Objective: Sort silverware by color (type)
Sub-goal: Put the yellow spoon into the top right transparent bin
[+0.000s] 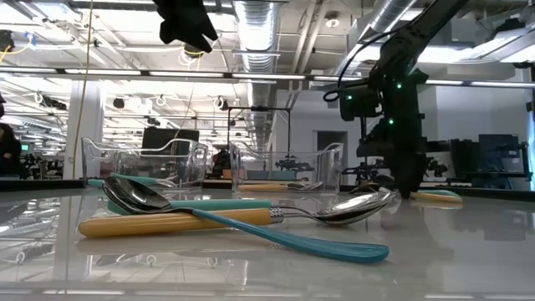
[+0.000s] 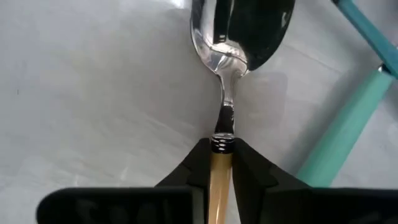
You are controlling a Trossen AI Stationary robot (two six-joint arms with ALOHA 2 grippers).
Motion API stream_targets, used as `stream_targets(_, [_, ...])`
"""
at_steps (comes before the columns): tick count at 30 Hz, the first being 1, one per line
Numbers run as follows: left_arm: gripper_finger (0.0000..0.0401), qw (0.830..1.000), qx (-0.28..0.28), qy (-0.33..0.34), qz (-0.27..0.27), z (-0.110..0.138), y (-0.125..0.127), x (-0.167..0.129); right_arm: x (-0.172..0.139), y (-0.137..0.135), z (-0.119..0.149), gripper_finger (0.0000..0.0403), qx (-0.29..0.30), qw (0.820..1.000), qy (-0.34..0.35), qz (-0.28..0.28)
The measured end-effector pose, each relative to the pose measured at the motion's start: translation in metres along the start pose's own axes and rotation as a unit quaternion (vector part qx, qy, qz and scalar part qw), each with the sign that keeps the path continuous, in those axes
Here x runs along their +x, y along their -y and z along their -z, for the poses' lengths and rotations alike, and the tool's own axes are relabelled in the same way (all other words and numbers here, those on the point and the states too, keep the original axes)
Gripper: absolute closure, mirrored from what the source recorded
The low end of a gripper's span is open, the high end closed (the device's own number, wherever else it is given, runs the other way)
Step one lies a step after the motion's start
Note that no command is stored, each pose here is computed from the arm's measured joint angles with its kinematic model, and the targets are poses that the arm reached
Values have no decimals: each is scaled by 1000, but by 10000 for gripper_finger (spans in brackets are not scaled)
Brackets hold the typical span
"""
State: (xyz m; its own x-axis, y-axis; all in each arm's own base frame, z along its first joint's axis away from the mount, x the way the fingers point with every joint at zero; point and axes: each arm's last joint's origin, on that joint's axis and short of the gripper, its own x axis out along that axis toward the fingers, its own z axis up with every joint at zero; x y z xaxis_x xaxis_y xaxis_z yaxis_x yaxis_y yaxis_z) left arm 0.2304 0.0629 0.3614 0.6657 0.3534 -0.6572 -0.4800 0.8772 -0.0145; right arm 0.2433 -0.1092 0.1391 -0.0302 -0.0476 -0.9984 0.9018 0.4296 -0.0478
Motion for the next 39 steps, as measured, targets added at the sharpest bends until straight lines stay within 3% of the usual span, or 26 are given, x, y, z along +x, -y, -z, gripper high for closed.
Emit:
stream_targets(5, [203, 1000, 16, -5, 7, 1, 0, 0, -23, -1, 13, 340, -10, 994, -70, -84])
stream_targets(7, [203, 1000, 25, -5, 7, 1, 0, 0, -40, -1, 17, 340, -19, 984, -91, -153])
stream_targets(10, [203, 999, 34, -5, 7, 1, 0, 0, -57, 1, 26, 340, -44, 973, -94, -207])
stream_targets(15, [203, 999, 42, -2, 10, 1, 0, -4, -98, -5, 30, 340, -98, 933, 5, -345])
stream_targets(20, [203, 999, 37, 9, 12, 4, -3, -18, -136, -13, 16, 340, -80, 881, 171, -435])
stream_targets(23, [203, 999, 26, 20, 13, 5, -6, -28, -146, -16, -4, 340, 9, 863, 263, -432])
stream_targets(26, [203, 999, 17, 31, 11, 6, -8, -37, -145, -22, -29, 338, 134, 821, 333, -444])
stream_targets(30, [203, 999, 5, 43, 7, 8, -10, -46, -131, -36, -55, 332, 290, 743, 374, -472])
stream_targets(34, [203, 999, 0, 53, 8, 8, -9, -50, -107, -56, -74, 331, 402, 653, 383, -515])
stream_targets(39, [203, 998, 0, 55, 18, 9, -7, -52, -73, -75, -76, 331, 502, 614, 362, -490])
